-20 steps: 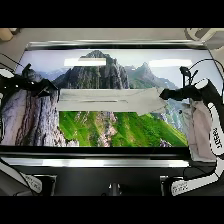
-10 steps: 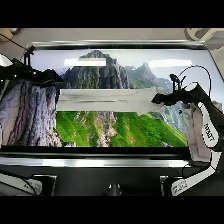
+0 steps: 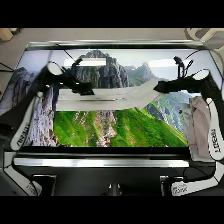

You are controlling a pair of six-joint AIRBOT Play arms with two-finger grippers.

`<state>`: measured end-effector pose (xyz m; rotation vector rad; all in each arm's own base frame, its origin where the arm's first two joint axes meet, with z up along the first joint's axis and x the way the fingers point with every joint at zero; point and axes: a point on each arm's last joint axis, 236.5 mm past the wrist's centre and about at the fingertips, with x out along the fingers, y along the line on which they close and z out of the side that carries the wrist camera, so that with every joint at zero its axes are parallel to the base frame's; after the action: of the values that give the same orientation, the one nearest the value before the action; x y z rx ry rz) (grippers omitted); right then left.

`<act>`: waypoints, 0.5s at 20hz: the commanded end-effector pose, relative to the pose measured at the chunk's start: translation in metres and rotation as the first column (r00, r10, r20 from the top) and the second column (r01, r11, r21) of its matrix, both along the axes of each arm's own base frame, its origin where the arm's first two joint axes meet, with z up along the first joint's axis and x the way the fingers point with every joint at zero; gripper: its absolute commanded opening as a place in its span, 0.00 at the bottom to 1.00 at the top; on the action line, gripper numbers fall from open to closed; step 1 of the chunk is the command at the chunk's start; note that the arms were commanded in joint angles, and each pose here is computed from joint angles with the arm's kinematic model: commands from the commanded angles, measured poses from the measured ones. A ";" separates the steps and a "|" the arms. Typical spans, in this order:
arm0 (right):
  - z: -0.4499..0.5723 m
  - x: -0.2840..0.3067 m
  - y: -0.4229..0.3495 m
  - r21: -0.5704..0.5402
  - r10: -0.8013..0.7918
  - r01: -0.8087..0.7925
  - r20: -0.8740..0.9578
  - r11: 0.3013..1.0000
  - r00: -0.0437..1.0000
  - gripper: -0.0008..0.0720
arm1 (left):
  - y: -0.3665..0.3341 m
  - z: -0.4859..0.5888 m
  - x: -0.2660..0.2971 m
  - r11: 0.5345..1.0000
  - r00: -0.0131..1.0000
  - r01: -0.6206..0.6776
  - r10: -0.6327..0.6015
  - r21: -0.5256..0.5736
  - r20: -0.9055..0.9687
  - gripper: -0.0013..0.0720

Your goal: Fold the shirts.

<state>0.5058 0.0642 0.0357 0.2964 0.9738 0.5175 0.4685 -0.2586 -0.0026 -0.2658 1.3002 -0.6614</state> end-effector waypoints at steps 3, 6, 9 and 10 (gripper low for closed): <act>0.113 -0.063 0.027 0.008 0.132 -0.133 0.109 0.991 0.985 0.04 | -0.145 -0.049 -0.033 0.977 0.989 -0.067 0.038 -0.204 -0.146 0.06; 0.143 -0.104 0.030 -0.045 0.190 -0.186 0.113 0.981 0.975 0.04 | -0.207 -0.045 -0.050 0.924 0.971 -0.152 0.073 -0.351 -0.230 0.06; 0.169 -0.125 0.030 -0.076 0.180 -0.170 0.150 0.982 0.972 0.04 | -0.244 -0.047 -0.070 0.898 0.958 -0.184 0.072 -0.400 -0.279 0.06; 0.175 -0.126 0.030 -0.077 0.169 -0.158 0.168 0.984 0.971 0.04 | -0.254 -0.049 -0.081 0.896 0.954 -0.179 0.058 -0.405 -0.294 0.06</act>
<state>0.4021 0.0930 0.1898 0.1367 0.8631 0.6593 0.4071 -0.4728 -0.0521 -0.6956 1.3623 -0.8102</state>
